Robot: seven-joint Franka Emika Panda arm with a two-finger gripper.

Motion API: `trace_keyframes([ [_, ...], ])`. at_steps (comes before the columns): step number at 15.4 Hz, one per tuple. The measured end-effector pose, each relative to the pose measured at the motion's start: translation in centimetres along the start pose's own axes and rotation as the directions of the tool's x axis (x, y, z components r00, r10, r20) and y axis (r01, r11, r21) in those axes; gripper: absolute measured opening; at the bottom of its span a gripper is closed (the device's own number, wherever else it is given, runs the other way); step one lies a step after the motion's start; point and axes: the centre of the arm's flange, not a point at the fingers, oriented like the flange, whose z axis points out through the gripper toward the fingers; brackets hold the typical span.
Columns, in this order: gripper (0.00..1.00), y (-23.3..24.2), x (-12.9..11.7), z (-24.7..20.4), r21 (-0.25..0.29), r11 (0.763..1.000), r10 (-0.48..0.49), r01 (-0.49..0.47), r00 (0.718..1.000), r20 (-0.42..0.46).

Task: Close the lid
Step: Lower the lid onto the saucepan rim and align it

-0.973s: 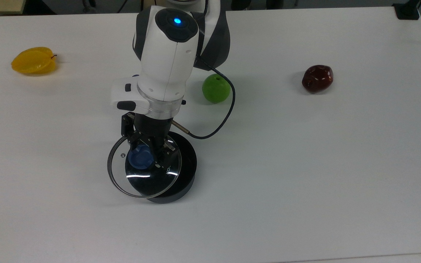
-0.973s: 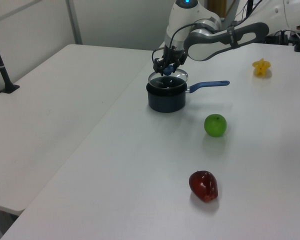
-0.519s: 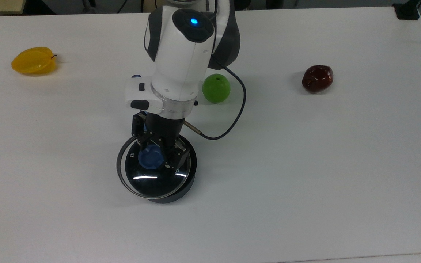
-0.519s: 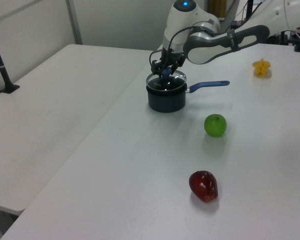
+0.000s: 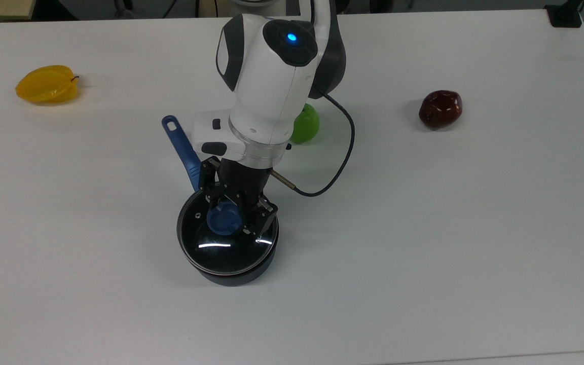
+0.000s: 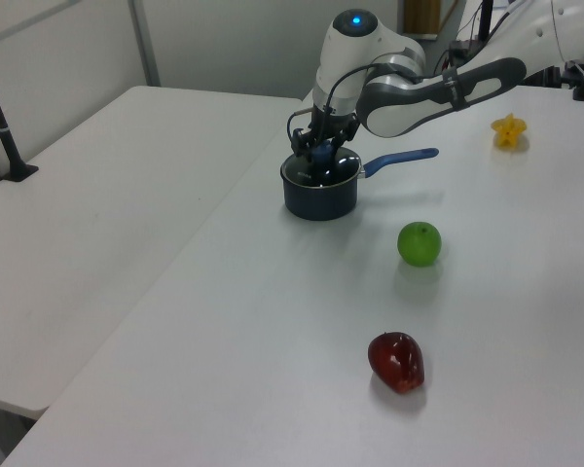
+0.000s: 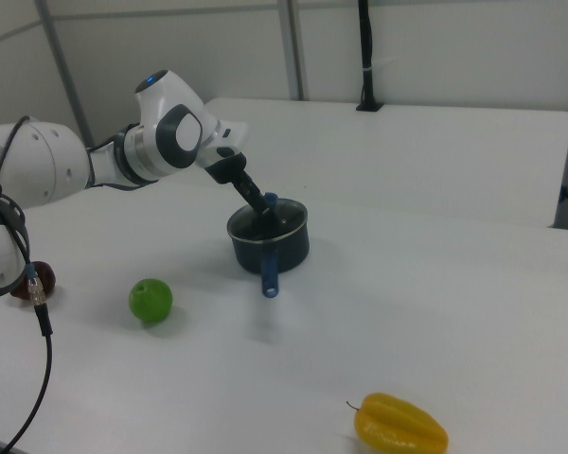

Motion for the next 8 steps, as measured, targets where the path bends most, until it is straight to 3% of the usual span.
trace_keyframes([
  [6, 0.60, -0.16, -0.18, 0.00, 0.003, 1.000, 0.010, -0.010, 1.000, 0.003],
  [8, 0.76, -0.09, -0.16, 0.07, 0.002, 1.000, 0.028, -0.028, 1.000, 0.004],
])
